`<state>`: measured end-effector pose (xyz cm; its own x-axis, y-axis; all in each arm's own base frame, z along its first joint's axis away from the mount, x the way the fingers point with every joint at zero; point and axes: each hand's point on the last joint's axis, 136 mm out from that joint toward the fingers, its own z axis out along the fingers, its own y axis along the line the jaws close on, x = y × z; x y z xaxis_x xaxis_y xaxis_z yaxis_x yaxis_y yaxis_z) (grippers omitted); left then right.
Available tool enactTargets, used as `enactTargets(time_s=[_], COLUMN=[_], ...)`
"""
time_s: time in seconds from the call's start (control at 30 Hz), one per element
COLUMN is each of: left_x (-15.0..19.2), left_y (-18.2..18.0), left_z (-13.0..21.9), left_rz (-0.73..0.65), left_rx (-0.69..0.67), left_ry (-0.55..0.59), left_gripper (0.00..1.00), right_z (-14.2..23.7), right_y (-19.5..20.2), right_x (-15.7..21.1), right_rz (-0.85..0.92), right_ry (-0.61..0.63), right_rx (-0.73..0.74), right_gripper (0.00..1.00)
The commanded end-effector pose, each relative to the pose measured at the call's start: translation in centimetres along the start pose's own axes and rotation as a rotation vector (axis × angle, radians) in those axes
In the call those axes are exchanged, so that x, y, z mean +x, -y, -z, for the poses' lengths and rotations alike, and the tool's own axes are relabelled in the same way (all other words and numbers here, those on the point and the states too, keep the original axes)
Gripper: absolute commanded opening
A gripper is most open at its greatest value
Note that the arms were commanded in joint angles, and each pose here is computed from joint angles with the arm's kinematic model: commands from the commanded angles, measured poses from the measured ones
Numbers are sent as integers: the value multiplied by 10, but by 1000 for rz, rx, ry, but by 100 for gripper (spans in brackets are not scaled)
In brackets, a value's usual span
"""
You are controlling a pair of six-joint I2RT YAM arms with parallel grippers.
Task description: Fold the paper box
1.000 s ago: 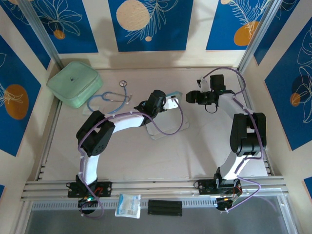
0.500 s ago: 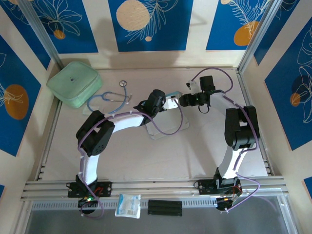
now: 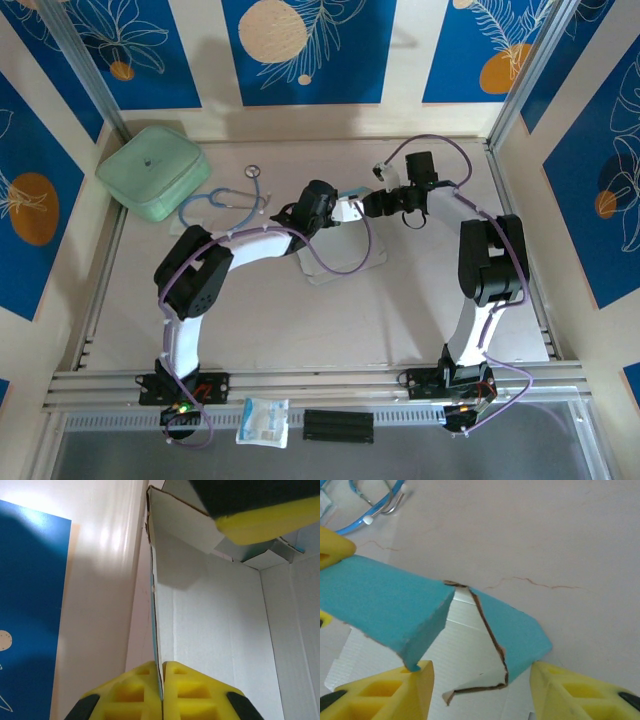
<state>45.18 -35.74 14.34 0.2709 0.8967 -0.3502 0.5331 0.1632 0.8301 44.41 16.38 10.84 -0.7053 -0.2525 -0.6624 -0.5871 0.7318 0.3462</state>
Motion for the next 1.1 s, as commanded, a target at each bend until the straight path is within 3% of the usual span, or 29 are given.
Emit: enactTargets(time_s=[0.0, 0.17, 0.37, 0.47, 0.73, 0.93, 1.07], left_x=[22, 18, -17, -29, -39, -13, 9], left_y=[58, 54, 24, 13, -26, -77, -88], left_z=[-2, 3, 40, 53, 73, 82, 77], left_rz=[-37, -8, 204, 297, 586, 883, 1064], left_rx=[207, 201, 237, 274, 297, 232, 373], left_ry=[-31, -12, 119, 154, 166, 15, -131], left_gripper=[8, 17, 51, 60, 68, 70, 70], right_z=[-3, 1, 0, -3, -4, 17, 38], right_y=[-16, -3, 0, -1, -8, -22, -20], right_x=[-12, -14, -13, -10, -15, -28, -35], right_rz=[42, -38, -35, -33, -35, -85, -185], right_ry=[20, 15, 12, 3, 10, 49, 96], right_rx=[-100, -16, 40, 43, 38, 23, 61], right_gripper=[51, 49, 47, 46, 46, 50, 55])
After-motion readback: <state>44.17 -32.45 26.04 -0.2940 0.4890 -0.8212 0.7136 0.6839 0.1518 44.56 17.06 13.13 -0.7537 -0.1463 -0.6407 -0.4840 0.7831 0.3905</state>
